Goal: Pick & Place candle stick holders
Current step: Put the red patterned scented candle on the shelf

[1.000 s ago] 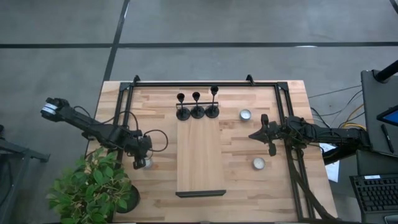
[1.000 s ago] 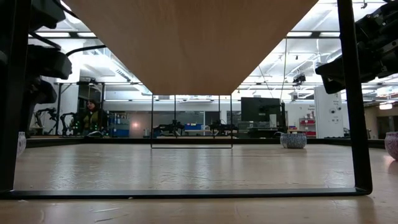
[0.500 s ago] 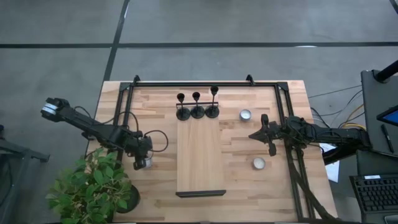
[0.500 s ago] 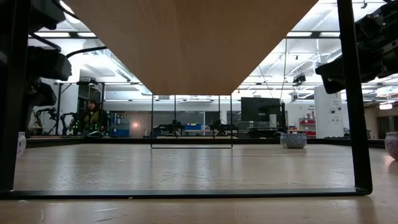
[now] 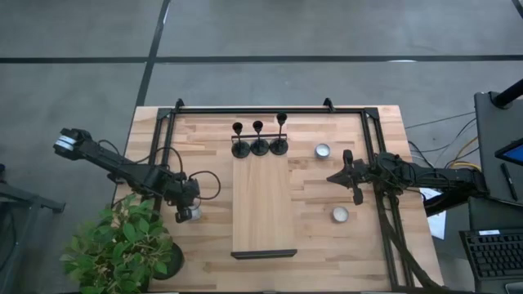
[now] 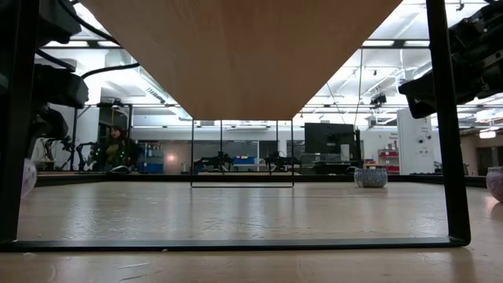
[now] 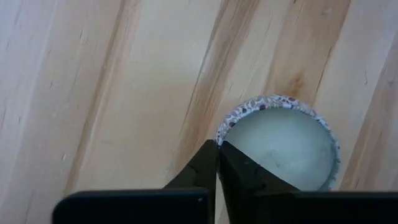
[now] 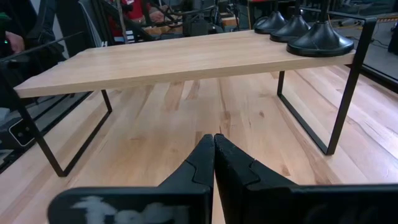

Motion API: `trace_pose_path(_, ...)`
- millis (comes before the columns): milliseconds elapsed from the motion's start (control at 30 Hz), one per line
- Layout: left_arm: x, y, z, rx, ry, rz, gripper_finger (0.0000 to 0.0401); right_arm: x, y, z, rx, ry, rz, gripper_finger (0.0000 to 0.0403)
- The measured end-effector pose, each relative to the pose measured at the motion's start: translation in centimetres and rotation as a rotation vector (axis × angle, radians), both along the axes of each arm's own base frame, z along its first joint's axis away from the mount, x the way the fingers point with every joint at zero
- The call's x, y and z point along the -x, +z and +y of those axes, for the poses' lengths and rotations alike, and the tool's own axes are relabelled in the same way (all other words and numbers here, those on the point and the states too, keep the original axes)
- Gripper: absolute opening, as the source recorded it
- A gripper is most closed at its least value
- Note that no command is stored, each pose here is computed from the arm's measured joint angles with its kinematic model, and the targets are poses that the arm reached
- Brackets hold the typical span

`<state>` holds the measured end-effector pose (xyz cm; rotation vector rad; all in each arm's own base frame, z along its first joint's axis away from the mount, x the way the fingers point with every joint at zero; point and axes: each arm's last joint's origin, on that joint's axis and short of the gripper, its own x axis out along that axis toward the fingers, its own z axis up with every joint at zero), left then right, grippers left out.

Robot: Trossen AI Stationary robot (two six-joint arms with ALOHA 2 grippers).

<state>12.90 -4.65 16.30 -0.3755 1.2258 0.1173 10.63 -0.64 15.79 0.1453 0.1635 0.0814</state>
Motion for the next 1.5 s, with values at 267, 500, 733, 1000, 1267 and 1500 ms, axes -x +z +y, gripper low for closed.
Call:
trace_pose_path(267, -0.5, 0.1, -0.2, 0.017, -0.007, -0.059, 0.0002, 0.0, 0.0, 0.0, 0.000, 0.000, 0.000, 0.0008)
trace_pose_path(500, -1.6, 1.7, -0.6, 0.041, -0.041, -0.177, 0.0001, 0.0, 0.0, 0.0, 0.000, 0.000, -0.001, 0.0008)
trace_pose_path(733, -3.0, 5.5, -1.1, 0.049, -0.085, -0.310, 0.0001, 0.0, 0.0, 0.0, 0.000, 0.000, 0.000, 0.0008)
trace_pose_path(1000, -4.0, 9.5, -1.5, 0.037, -0.161, -0.466, 0.0000, 0.0, 0.0, 0.0, 0.000, 0.000, 0.000, 0.0008)
trace_pose_path(1267, -5.9, 11.8, -1.9, -0.056, -0.155, -0.582, 0.0000, 0.0, 0.0, 0.0, 0.000, 0.000, 0.000, 0.0008)
trace_pose_path(1500, -8.6, 12.9, -2.9, -0.116, -0.235, -0.583, 0.0000, 0.0, 0.0, 0.0, 0.000, 0.000, 0.000, 0.0008)
